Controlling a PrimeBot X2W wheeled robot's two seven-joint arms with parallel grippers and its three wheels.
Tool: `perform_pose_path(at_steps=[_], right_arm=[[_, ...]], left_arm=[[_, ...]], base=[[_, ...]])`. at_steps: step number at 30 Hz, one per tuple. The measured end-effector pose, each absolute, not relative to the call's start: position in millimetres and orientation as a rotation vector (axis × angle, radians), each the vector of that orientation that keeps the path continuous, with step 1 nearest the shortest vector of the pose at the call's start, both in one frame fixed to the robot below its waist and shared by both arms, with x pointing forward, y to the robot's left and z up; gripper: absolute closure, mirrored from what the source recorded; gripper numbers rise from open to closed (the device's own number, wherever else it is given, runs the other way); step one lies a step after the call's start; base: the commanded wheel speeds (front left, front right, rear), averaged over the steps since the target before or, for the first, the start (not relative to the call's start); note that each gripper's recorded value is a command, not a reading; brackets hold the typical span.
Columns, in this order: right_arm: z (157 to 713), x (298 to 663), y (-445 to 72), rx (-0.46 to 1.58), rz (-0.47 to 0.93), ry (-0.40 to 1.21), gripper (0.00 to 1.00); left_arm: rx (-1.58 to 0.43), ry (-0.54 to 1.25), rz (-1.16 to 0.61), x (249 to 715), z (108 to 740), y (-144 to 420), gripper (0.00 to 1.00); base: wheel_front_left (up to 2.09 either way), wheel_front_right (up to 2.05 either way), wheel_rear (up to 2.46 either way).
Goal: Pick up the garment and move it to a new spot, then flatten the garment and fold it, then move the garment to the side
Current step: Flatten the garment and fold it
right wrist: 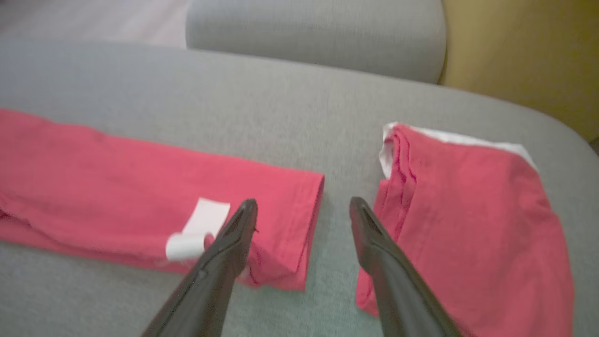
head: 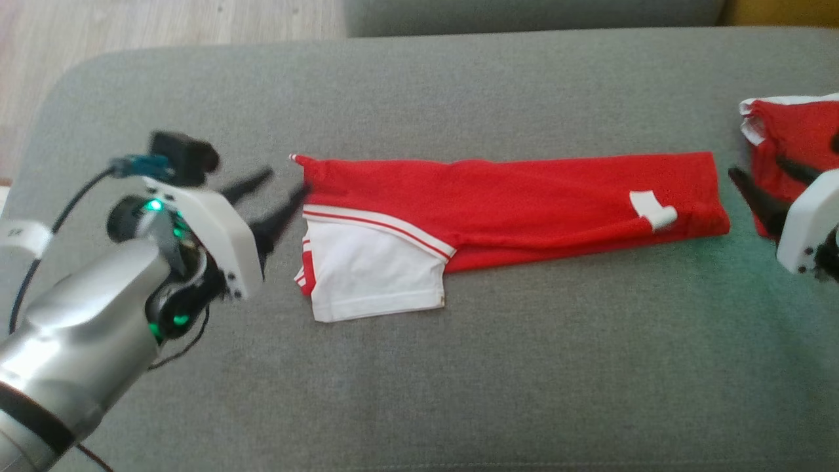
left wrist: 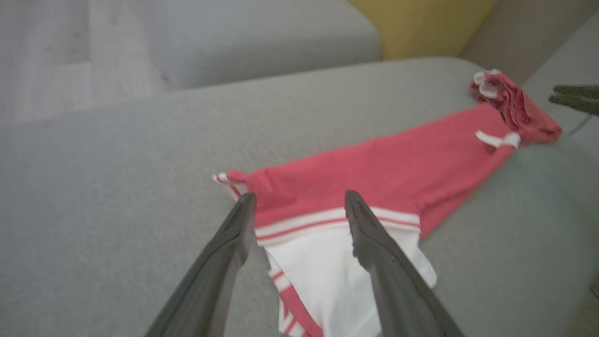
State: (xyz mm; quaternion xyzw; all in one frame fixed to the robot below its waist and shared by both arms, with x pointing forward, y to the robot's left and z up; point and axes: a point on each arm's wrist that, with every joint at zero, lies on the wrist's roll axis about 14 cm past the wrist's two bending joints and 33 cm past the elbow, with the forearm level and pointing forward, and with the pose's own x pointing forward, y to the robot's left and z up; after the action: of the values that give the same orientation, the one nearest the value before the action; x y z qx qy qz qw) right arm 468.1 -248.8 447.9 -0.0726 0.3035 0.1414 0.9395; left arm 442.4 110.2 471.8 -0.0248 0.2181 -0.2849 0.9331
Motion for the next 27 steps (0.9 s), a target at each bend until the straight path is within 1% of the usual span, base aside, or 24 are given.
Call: perform_pose_path(at_steps=[4, 7, 10, 12, 15, 19, 22, 27], right_arm=[[478.3, 479.4, -242.8, -0.067, 0.267, 0.462, 0.00], [503.1, 486.6, -229.4, 0.004, 0.270, 0.324, 0.00], [528.7, 493.1, -222.2, 0.154, 0.228, 0.182, 0.00], [529.5, 490.6, -215.6, 0.204, 0.223, 0.154, 0.00], [530.2, 487.7, -211.0, 0.280, 0.198, 0.115, 0.00], [543.9, 483.0, -211.2, 0.309, 0.174, 0.016, 0.00], [531.1, 465.4, -200.3, 0.312, 0.170, -0.001, 0.00], [497.0, 429.7, -176.8, 0.306, 0.171, 0.034, 0.00]], left_arm=[[-0.122, 0.247, -0.497, 458.9, 508.2, 113.6, 0.00], [-0.170, 0.181, -0.448, 458.6, 519.1, 114.6, 0.00], [-0.200, 0.126, -0.395, 456.9, 530.6, 118.2, 0.00], [-0.219, 0.050, -0.357, 457.4, 548.2, 122.6, 0.00], [-0.301, -0.050, -0.285, 453.1, 567.6, 131.5, 0.00], [-0.331, -0.116, -0.203, 432.2, 563.3, 145.7, 0.00], [-0.329, -0.146, -0.156, 414.9, 556.6, 154.2, 0.00], [-0.297, -0.206, -0.133, 397.3, 559.9, 155.4, 0.00]], base=[[0.00, 0.00, 0.00], [0.00, 0.00, 0.00], [0.00, 0.00, 0.00], [0.00, 0.00, 0.00], [0.00, 0.00, 0.00], [0.00, 0.00, 0.00], [0.00, 0.00, 0.00], [0.00, 0.00, 0.00]])
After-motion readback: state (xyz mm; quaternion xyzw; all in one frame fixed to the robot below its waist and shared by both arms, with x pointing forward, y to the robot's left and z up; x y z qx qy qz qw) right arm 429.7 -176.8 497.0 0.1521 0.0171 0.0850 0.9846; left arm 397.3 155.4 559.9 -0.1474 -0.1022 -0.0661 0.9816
